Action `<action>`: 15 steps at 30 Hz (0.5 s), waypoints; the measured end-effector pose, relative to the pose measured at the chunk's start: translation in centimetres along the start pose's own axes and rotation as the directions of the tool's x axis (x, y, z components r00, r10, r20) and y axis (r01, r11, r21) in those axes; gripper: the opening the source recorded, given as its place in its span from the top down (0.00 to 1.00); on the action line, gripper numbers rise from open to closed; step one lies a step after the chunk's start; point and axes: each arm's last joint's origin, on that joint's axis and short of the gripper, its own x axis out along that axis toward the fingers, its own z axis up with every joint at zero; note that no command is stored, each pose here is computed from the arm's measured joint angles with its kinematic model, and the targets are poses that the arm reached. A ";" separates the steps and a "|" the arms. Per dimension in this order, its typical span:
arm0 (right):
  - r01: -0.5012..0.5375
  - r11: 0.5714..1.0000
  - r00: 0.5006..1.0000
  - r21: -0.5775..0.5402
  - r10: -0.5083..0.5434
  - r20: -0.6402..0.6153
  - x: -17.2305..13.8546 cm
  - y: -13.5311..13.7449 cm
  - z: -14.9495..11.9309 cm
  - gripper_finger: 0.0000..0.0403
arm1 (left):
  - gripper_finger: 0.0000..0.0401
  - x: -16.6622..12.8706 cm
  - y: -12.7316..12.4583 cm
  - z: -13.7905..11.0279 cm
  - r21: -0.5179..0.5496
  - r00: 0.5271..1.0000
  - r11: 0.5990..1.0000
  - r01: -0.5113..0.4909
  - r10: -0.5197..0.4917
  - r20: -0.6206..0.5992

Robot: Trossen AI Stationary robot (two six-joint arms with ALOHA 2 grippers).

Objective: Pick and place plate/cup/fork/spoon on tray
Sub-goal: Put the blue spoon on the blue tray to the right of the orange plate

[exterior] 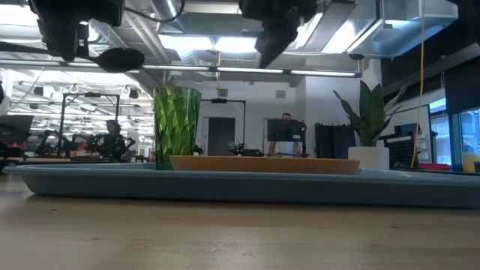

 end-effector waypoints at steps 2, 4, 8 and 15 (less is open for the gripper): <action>-0.009 0.999 1.000 -0.032 0.009 0.014 0.2 1.1 0.6 0.96 | 1.00 0.5 -0.5 0.0 0.009 1.000 1.000 -0.014 0.014 -0.001; -0.012 0.998 0.999 -0.065 0.015 0.037 0.5 2.1 1.2 0.94 | 1.00 1.1 -0.9 0.1 0.023 1.000 1.000 -0.020 0.020 -0.014; -0.007 0.992 0.995 -0.129 0.020 0.102 0.8 4.0 2.5 0.93 | 1.00 2.4 -2.0 0.6 0.063 1.000 0.998 -0.004 0.005 -0.011; -0.010 0.980 0.986 -0.201 0.043 0.159 1.2 6.5 3.8 0.92 | 1.00 3.6 -3.3 1.6 0.107 0.997 0.993 0.055 -0.061 0.052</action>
